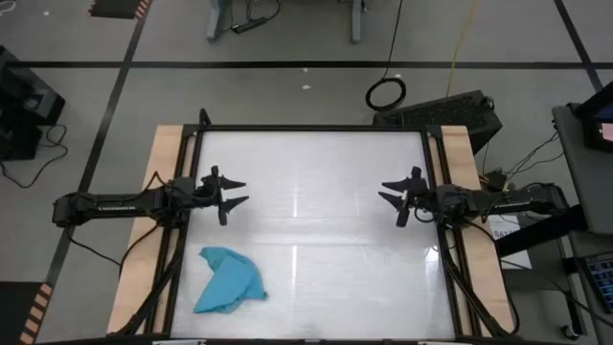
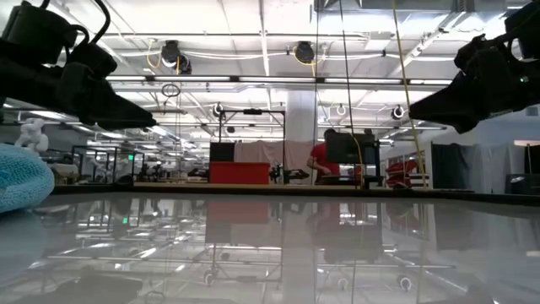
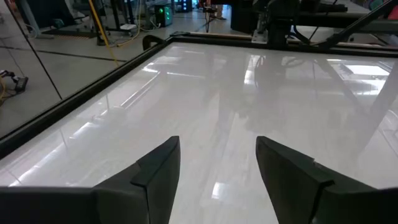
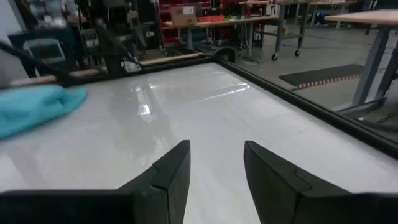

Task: Roll towel into tight, uniform cylinder
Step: Roll the blue towel

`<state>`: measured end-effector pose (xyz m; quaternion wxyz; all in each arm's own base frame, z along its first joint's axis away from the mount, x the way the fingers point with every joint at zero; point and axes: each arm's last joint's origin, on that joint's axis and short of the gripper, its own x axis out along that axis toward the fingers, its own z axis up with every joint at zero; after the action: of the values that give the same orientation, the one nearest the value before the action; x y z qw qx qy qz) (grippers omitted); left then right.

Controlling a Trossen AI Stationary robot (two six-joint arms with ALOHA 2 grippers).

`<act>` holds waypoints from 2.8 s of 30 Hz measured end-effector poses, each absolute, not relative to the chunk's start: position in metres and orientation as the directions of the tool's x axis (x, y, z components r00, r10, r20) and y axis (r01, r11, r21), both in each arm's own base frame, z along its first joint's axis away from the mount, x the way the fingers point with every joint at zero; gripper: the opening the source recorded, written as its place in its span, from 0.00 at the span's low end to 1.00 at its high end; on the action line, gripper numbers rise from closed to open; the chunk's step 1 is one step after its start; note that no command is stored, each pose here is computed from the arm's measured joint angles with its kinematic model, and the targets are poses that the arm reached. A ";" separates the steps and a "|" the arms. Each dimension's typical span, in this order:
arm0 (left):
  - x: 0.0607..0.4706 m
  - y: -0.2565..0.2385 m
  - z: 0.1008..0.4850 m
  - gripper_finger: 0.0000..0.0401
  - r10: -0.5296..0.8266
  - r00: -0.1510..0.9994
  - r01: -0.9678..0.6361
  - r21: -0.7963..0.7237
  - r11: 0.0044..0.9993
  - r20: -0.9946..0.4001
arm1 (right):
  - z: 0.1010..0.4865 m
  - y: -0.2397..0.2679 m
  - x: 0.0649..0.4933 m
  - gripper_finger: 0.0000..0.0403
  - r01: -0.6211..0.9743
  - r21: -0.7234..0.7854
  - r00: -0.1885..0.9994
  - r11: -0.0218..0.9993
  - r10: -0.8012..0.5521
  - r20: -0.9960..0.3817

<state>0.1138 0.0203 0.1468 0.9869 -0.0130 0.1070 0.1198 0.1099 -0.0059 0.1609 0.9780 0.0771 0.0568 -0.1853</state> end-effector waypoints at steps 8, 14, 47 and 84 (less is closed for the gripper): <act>0.114 0.020 0.147 0.54 0.234 0.948 -0.239 0.000 0.971 -0.215 | 0.180 -0.003 0.113 0.35 0.197 0.469 0.968 0.861 -0.247 0.047; 0.114 0.020 0.147 0.54 0.234 0.948 -0.239 0.000 0.971 -0.215 | 0.182 -0.001 0.113 0.35 0.138 0.506 0.978 0.851 -0.197 0.065; 0.114 0.020 0.146 0.54 0.233 0.947 -0.239 0.000 0.971 -0.221 | 0.224 0.020 0.154 0.35 -0.210 0.422 0.963 0.882 0.111 0.247; 0.114 0.020 0.146 0.54 0.234 0.947 -0.239 0.000 0.971 -0.221 | 0.199 0.166 0.399 0.35 -0.492 0.164 0.843 0.855 0.515 -0.156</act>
<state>0.1136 0.0203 0.1462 0.9865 -0.0133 0.1105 0.1198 0.3995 0.1658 0.1992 0.9581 0.0587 0.0976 0.2629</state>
